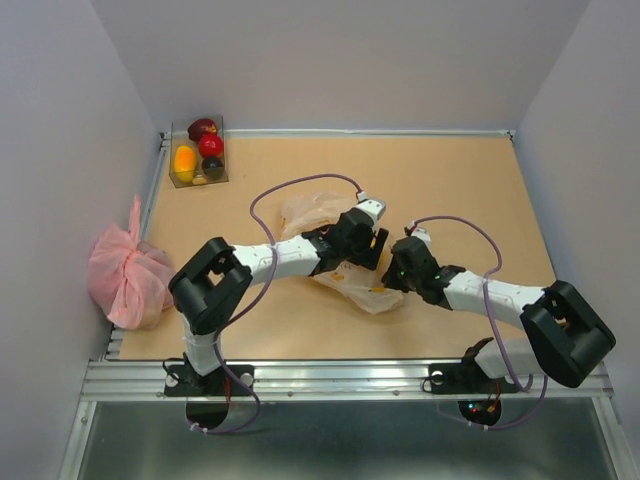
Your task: Untie the knot of the plastic bag and take out the fruit
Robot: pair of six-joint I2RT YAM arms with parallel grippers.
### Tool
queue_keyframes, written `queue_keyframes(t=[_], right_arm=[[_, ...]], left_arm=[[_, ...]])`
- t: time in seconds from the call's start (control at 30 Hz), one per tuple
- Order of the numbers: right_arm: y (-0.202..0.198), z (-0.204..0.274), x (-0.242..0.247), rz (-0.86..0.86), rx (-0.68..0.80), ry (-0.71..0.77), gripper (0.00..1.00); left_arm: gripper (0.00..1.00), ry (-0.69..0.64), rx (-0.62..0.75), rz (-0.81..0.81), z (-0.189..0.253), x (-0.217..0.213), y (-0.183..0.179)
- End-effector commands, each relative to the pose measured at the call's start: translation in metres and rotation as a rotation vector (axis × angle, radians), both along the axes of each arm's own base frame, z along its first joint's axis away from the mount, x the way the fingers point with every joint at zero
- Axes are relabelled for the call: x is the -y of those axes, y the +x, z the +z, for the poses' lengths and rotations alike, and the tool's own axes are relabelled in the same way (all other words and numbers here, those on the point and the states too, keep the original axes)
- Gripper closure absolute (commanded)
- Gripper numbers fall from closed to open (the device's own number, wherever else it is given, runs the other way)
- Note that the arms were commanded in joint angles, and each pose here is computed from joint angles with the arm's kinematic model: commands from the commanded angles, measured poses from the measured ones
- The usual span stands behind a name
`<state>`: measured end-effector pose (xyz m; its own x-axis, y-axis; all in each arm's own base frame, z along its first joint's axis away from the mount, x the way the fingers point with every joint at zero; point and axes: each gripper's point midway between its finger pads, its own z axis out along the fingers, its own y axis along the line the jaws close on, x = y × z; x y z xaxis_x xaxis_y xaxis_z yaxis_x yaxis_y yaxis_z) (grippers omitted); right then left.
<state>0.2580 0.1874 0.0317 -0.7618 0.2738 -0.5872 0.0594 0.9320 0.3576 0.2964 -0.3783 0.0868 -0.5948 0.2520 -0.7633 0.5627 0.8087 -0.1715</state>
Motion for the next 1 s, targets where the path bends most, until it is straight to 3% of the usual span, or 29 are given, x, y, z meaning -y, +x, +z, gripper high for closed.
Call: queue_keyframes(t=[0.0,0.2,0.33,0.4,0.53,0.57,0.6,0.97], right_arm=[[0.002,0.010,-0.014,0.012,0.043,0.089,0.99],[0.000,0.007,-0.017,0.028,0.033,0.094,1.00],[0.001,0.005,-0.019,0.033,0.030,0.093,1.00],[0.001,0.005,-0.018,0.033,0.032,0.089,0.99],[0.003,0.006,-0.014,0.018,0.046,0.079,0.99],[0.002,0.006,-0.013,0.016,0.046,0.076,0.99],[0.003,0.006,-0.012,0.011,0.048,0.073,1.00],[0.006,0.002,-0.003,-0.019,0.056,0.029,1.00]], left_arm=[[0.18,-0.035,0.023,0.064,0.009,0.009,0.012],[0.10,-0.016,-0.012,0.065,-0.010,0.015,0.014],[0.10,-0.028,-0.037,0.052,-0.015,0.023,0.013],[0.17,-0.041,-0.033,0.054,-0.010,0.025,0.013],[0.38,-0.094,0.018,0.080,0.026,0.020,0.017],[0.47,-0.103,0.027,0.084,0.033,0.018,0.016],[0.49,-0.131,0.054,0.094,0.052,0.015,0.017],[0.51,-0.404,0.192,0.084,0.190,-0.040,0.026]])
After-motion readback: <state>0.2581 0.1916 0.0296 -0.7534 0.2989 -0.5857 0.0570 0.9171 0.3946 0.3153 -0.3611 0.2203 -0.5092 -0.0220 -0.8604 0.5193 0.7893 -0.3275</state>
